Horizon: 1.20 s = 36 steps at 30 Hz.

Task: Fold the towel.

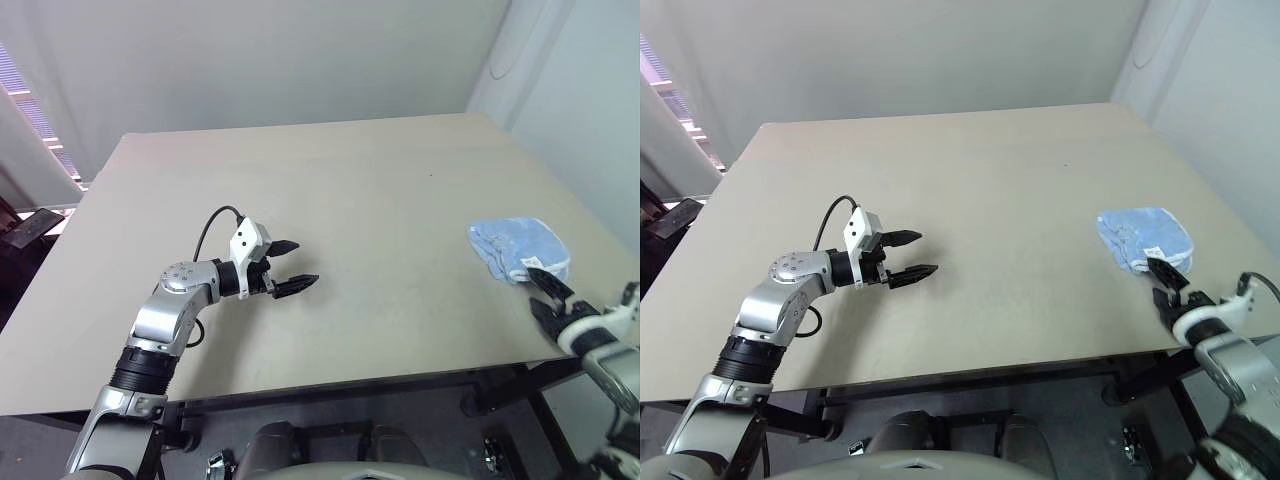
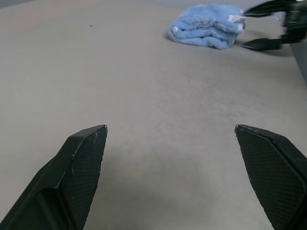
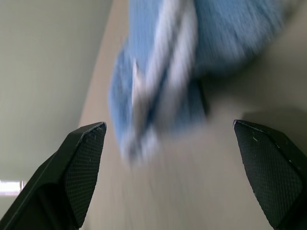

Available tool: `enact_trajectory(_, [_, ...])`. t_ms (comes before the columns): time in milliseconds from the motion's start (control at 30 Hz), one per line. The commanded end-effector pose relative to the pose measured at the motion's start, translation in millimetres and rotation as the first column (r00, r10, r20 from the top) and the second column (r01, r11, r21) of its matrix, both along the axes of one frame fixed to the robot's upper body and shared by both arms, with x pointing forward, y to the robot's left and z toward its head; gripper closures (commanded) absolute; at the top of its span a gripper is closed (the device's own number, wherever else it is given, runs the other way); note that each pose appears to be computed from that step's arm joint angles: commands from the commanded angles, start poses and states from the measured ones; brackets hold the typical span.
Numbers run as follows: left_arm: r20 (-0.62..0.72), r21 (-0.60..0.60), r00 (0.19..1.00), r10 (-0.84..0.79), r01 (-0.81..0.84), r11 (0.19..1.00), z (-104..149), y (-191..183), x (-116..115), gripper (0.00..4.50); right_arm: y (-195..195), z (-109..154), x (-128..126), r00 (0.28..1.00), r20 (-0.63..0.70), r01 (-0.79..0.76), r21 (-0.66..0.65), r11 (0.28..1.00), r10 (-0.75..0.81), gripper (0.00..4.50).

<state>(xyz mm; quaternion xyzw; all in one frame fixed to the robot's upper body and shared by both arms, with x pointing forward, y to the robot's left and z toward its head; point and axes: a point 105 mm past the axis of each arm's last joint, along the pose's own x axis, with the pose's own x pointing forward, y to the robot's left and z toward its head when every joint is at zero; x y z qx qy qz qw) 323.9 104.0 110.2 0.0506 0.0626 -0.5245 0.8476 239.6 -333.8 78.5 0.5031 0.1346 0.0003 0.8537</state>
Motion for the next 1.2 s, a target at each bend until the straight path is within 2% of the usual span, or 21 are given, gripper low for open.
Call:
enact_trajectory(33, [0.053,-0.014,0.999,0.008,-0.007,1.0,16.1,6.5,3.5,0.0,35.2,53.9,-12.1,0.96,0.135,-0.216,-0.206,0.954,0.247,0.03])
enact_trajectory(133, [0.061,-0.031,0.998,0.007,-0.005,0.999,19.0,8.5,3.2,0.0,60.3,73.6,-6.3,0.922,0.131,-0.269,-0.459,0.847,0.364,0.03])
enact_trajectory(200, [0.077,-0.052,0.997,0.007,-0.003,0.999,22.0,8.7,2.7,0.0,78.3,87.2,4.9,0.886,0.18,-0.26,-0.57,0.779,0.428,0.03])
enact_trajectory(233, [0.078,-0.045,0.997,0.0,0.003,0.999,21.4,8.5,1.3,0.0,84.6,93.8,11.7,0.87,0.216,-0.222,-0.63,0.744,0.443,0.03])
enact_trajectory(267, [0.076,-0.033,0.997,-0.016,0.019,0.999,19.7,8.2,-1.8,0.0,88.9,101.9,19.5,0.857,0.258,-0.136,-0.722,0.679,0.446,0.03])
enact_trajectory(300, [0.077,-0.021,0.997,-0.027,0.029,0.999,17.3,8.3,-4.1,0.0,99.6,104.9,22.6,0.819,0.275,-0.122,-0.774,0.621,0.503,0.03])
enact_trajectory(433, [0.089,-0.041,0.996,-0.026,0.03,0.999,16.9,11.0,-8.6,0.0,143.4,86.6,23.2,0.643,0.207,-0.338,-0.787,0.516,0.737,0.03])
enact_trajectory(500, [0.107,-0.084,0.994,-0.009,0.018,0.996,20.9,14.4,-9.3,0.0,153.8,82.8,25.6,0.575,0.187,-0.367,-0.811,0.455,0.797,0.03])
enact_trajectory(600, [0.081,-0.098,0.997,-0.001,0.009,0.995,20.1,23.0,-11.6,0.0,159.6,76.2,29.2,0.517,0.157,-0.378,-0.84,0.39,0.841,0.03])
enact_trajectory(700, [0.074,-0.164,0.997,0.033,-0.021,0.986,28.1,35.1,-12.4,0.0,170.4,72.8,27.7,0.446,0.136,-0.386,-0.862,0.327,0.885,0.03])
enact_trajectory(800, [0.081,-0.166,0.997,0.003,0.011,0.986,28.5,42.4,-23.3,0.0,181.4,60.1,22.3,0.323,0.063,-0.422,-0.883,0.204,0.944,0.03])
enact_trajectory(1033, [0.093,-0.135,0.996,-0.017,0.029,0.99,25.7,53.6,-39.2,0.0,194.8,58.4,30.8,0.207,0.062,-0.465,-0.872,0.154,0.976,0.03])
enact_trajectory(1133, [0.059,-0.238,0.998,0.013,0.001,0.971,40.1,56.6,-39.7,0.0,195.8,55.4,34.1,0.189,0.052,-0.477,-0.868,0.138,0.981,0.03])
enact_trajectory(1200, [0.065,-0.186,0.998,-0.013,0.025,0.982,36.5,56.8,-43.3,0.0,196.4,51.0,37.2,0.178,0.022,-0.475,-0.874,0.106,0.984,0.03])
